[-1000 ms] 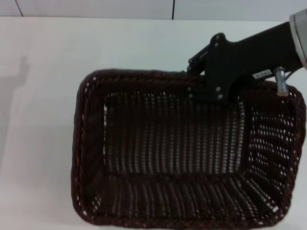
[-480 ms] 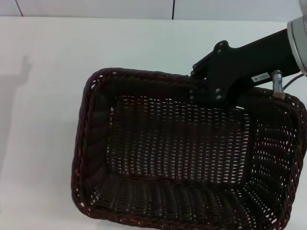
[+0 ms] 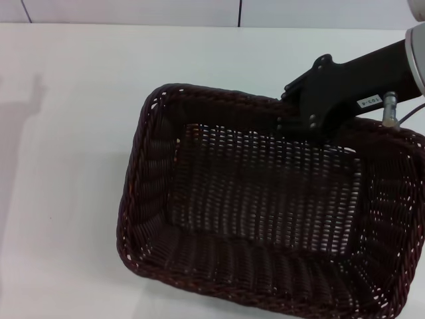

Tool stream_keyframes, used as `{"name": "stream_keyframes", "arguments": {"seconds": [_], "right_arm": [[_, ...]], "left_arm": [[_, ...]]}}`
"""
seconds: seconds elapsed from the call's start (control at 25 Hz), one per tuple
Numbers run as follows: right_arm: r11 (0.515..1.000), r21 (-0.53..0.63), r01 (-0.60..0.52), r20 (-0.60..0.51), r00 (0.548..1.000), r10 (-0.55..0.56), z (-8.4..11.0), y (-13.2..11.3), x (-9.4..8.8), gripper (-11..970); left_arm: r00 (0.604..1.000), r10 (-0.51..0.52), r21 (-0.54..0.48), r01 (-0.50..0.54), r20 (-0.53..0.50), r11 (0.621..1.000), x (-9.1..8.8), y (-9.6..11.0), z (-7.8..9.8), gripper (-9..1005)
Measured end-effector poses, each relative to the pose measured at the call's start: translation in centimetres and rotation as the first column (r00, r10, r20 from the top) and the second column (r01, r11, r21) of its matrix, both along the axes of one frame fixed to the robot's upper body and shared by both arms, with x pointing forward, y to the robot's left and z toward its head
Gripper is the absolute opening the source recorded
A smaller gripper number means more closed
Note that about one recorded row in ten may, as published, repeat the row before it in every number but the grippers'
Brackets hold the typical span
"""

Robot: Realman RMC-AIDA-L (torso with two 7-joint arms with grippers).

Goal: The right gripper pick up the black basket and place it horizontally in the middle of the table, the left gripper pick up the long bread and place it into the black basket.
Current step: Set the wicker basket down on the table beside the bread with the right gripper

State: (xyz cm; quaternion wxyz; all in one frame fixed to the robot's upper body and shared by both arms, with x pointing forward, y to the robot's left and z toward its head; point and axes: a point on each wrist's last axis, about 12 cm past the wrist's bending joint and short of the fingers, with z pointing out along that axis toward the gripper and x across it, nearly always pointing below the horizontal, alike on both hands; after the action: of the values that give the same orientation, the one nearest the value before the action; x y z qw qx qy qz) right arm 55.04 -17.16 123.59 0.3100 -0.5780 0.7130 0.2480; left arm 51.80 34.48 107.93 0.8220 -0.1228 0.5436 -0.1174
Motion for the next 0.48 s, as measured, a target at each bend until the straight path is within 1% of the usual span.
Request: {"name": "stream_keyframes", "arguments": {"seconds": [0.16, 0.2, 0.48], "right_arm": [[0.999, -0.013, -0.034, -0.014, 0.999, 0.034, -0.3, 0.5, 0.0, 178], [0.998, -0.021, -0.059, -0.025, 0.998, 0.059, -0.3, 0.9, -0.2, 178], [0.993, -0.029, -0.118, -0.067, 0.991, 0.116, -0.8, 1.6, -0.7, 178]], "left_arm": [[1.000, -0.001, 0.000, 0.001, 0.003, 1.000, 0.0, 0.0, 0.1, 862], [1.000, -0.001, 0.000, 0.001, 0.003, 1.000, 0.0, 0.0, 0.1, 862], [1.000, -0.004, -0.005, 0.004, 0.004, 1.000, -0.2, 0.0, 0.0, 861]]}}
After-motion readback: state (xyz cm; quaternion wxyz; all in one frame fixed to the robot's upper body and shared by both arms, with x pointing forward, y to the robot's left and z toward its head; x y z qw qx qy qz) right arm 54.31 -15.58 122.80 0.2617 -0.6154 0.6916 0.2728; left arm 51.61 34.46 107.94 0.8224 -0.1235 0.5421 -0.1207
